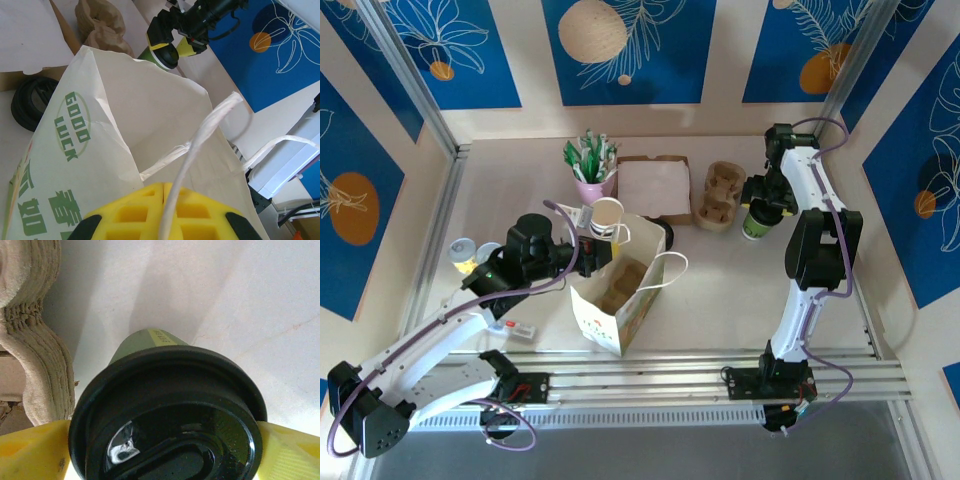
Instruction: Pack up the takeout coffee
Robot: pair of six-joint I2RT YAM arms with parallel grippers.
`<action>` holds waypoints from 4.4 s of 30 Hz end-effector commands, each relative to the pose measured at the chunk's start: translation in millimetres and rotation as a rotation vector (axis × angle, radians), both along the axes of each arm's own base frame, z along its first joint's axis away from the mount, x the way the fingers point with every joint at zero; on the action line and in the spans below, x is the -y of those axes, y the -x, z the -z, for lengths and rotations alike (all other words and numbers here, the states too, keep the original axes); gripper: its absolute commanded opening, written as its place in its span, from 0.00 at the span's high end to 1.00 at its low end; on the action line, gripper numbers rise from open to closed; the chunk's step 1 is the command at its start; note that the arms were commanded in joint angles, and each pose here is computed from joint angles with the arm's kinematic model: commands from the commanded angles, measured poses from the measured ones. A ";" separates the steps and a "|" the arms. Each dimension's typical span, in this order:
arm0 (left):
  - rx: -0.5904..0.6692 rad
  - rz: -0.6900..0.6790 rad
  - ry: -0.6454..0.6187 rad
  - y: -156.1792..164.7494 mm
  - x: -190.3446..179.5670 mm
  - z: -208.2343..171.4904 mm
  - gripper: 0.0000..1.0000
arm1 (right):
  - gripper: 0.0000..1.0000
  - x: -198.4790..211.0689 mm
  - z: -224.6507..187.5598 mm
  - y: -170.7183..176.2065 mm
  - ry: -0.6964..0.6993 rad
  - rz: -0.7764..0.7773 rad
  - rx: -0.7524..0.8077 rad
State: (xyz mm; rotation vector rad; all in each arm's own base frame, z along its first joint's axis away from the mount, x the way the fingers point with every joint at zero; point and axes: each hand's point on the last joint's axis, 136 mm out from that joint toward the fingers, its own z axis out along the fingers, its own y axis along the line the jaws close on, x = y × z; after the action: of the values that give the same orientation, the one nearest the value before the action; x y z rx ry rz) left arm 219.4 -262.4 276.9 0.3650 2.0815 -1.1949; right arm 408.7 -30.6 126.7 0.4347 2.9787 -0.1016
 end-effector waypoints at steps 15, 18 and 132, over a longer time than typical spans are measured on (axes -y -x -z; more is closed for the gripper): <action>-0.011 -0.032 -0.025 -3.4 -7.3 8.5 1.00 | 0.01 -4.0 -36.3 10.5 0.013 -0.024 0.075; -0.009 -0.039 -0.040 -4.7 -8.5 9.4 1.00 | 0.01 2.5 -28.7 14.4 -0.002 0.002 0.059; -0.103 -0.506 0.375 -58.0 -33.7 -29.5 1.00 | 0.22 -14.6 -41.8 30.6 0.037 -0.034 0.150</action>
State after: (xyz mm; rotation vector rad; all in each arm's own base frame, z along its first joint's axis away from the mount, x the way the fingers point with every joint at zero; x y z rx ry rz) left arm 276.0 -235.6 297.5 -0.3203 1.8925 -1.2535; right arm 386.9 -18.0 157.4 0.3661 2.8480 -0.1164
